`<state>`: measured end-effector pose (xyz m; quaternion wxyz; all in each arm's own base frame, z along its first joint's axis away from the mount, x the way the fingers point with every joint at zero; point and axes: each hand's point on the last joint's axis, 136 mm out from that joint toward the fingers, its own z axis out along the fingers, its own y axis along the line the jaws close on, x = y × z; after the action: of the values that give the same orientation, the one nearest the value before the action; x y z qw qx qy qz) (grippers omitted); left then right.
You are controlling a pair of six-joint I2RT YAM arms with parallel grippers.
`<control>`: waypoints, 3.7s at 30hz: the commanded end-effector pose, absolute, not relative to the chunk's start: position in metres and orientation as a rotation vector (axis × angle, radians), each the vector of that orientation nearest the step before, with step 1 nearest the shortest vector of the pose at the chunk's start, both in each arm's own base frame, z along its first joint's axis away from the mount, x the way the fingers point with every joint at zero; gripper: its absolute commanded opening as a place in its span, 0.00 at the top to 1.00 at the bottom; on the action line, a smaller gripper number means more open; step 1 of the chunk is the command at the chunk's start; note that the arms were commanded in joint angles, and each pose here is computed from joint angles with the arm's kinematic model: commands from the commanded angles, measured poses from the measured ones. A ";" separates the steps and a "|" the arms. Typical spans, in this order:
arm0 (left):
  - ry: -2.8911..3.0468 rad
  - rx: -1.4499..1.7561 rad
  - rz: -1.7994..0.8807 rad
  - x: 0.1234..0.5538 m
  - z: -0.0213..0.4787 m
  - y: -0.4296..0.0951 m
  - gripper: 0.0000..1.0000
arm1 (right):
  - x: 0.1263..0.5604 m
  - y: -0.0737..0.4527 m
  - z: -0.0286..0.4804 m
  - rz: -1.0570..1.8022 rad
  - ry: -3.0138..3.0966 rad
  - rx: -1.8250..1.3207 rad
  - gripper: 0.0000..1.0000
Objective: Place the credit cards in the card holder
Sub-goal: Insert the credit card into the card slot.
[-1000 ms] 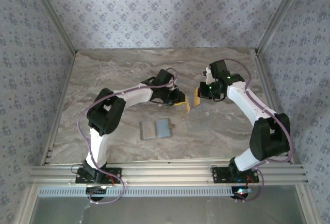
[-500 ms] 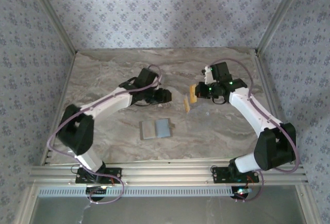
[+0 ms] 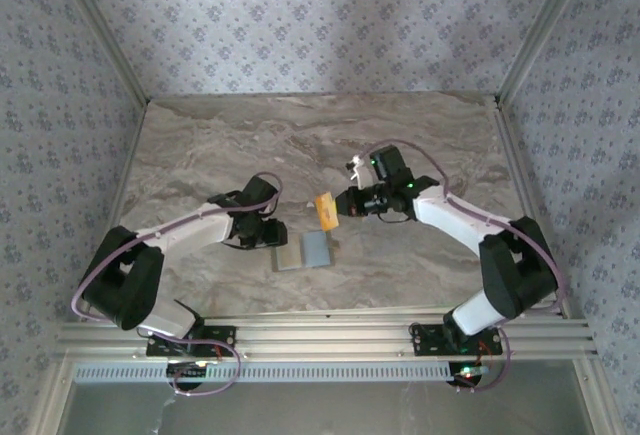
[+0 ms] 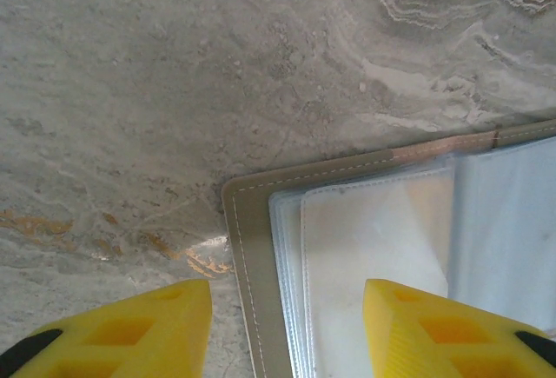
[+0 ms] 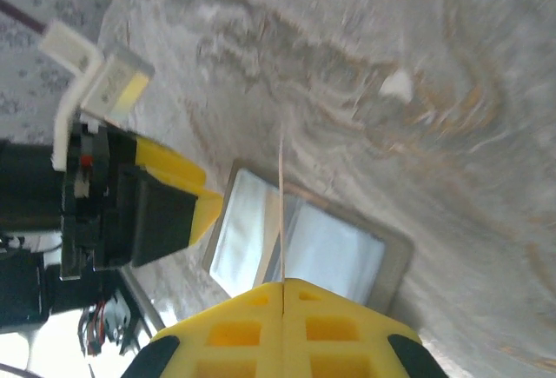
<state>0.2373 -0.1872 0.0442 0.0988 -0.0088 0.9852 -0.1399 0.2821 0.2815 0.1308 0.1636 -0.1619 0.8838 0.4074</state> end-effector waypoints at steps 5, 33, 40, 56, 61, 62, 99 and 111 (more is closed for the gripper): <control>2.933 -0.006 -0.359 0.238 0.033 -0.190 0.53 | 0.262 0.301 0.118 1.325 2.515 -0.486 1.00; 2.987 -0.025 -0.337 0.221 0.007 -0.194 0.64 | 0.230 0.311 0.062 1.553 2.647 -0.394 1.00; 2.986 -0.030 -0.337 0.221 0.006 -0.194 0.64 | 0.228 0.307 0.052 1.549 2.690 -0.364 1.00; 2.987 -0.033 -0.343 0.220 0.006 -0.195 0.65 | 0.241 0.314 0.048 1.527 2.683 -0.361 1.00; 2.990 -0.034 -0.341 0.219 0.005 -0.196 0.65 | 0.247 0.317 0.048 1.507 2.662 -0.340 1.00; 2.989 -0.035 -0.342 0.219 0.006 -0.195 0.65 | 0.249 0.317 0.049 1.502 2.656 -0.338 1.00; 2.928 -0.033 -0.505 0.221 0.043 -0.210 0.55 | 0.239 0.337 0.034 1.400 2.638 -0.355 1.00; 2.888 -0.106 -0.630 0.221 0.053 -0.205 0.72 | 0.238 0.334 0.033 1.396 2.661 -0.384 1.00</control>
<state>0.2273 -0.2066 0.0597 0.1102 -0.0273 0.9719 -0.2061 0.2412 0.3369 0.0417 0.0717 -0.1218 0.8727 0.4673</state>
